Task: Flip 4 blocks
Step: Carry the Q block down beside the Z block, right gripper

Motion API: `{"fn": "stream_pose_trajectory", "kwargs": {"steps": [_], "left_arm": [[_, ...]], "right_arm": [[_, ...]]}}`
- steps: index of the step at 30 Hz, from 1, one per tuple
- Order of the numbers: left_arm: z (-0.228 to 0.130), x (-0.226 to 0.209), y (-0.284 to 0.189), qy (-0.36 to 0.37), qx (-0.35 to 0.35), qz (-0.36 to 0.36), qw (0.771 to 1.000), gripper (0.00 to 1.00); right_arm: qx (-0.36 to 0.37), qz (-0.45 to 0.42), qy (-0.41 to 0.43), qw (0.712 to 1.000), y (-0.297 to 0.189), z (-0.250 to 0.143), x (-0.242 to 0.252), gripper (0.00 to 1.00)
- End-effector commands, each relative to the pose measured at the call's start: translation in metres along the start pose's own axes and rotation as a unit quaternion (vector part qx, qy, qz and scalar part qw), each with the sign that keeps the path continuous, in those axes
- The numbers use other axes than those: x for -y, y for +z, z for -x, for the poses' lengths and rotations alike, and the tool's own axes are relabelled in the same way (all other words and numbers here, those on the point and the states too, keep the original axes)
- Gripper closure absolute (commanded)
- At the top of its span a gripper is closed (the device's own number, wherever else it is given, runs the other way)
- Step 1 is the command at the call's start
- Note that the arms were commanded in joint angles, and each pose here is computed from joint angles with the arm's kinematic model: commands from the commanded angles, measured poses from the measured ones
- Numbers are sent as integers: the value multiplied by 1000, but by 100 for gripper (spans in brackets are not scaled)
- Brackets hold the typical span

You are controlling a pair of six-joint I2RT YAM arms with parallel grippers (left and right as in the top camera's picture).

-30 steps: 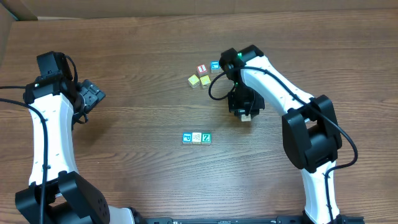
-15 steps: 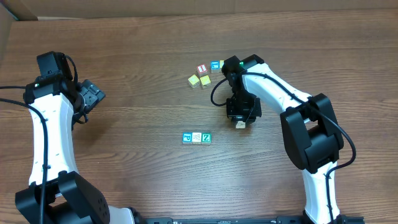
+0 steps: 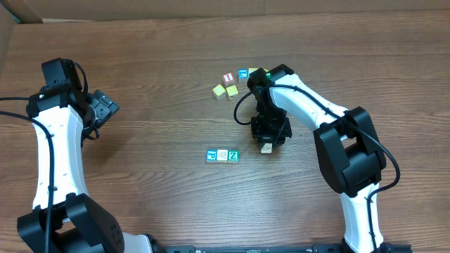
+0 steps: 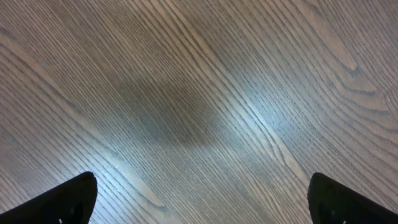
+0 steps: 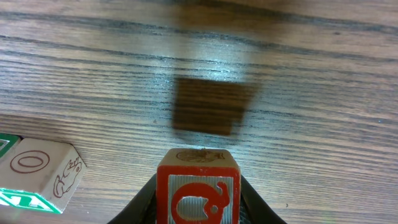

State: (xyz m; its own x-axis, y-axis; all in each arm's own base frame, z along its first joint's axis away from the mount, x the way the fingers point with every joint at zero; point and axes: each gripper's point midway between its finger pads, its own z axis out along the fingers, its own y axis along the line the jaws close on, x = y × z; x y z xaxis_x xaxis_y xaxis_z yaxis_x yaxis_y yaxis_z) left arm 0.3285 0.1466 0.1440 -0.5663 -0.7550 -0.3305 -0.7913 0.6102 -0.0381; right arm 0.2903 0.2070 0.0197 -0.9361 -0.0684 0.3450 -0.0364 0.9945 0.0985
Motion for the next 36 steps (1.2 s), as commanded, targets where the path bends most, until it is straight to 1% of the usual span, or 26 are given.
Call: {"fn": "stream_pose_trajectory", "kwargs": {"steps": [1, 9, 11, 15, 20, 33, 36], "left_arm": [[5, -1, -4, -4, 9, -1, 1000, 0], [5, -1, -4, -4, 9, -1, 1000, 0], [5, 0, -4, -4, 9, -1, 1000, 0], [5, -1, -4, -4, 9, -1, 1000, 0], [5, 0, -4, -4, 9, -1, 1000, 0], [5, -1, -4, -4, 9, -1, 1000, 0], [5, 0, -4, -4, 9, -1, 1000, 0]], "right_arm": [[6, 8, -5, 1000, -7, -3, -2, 72], [7, 8, -5, 1000, -7, -3, -2, 57], [7, 8, -5, 1000, -7, -3, -2, 55], [6, 8, -5, 1000, -7, -3, -2, 54], [11, 9, -6, 1000, -7, -1, -3, 55], [69, 25, -4, 997, -18, 31, -1, 55], [74, 27, -5, 997, -18, 33, -2, 55]]}}
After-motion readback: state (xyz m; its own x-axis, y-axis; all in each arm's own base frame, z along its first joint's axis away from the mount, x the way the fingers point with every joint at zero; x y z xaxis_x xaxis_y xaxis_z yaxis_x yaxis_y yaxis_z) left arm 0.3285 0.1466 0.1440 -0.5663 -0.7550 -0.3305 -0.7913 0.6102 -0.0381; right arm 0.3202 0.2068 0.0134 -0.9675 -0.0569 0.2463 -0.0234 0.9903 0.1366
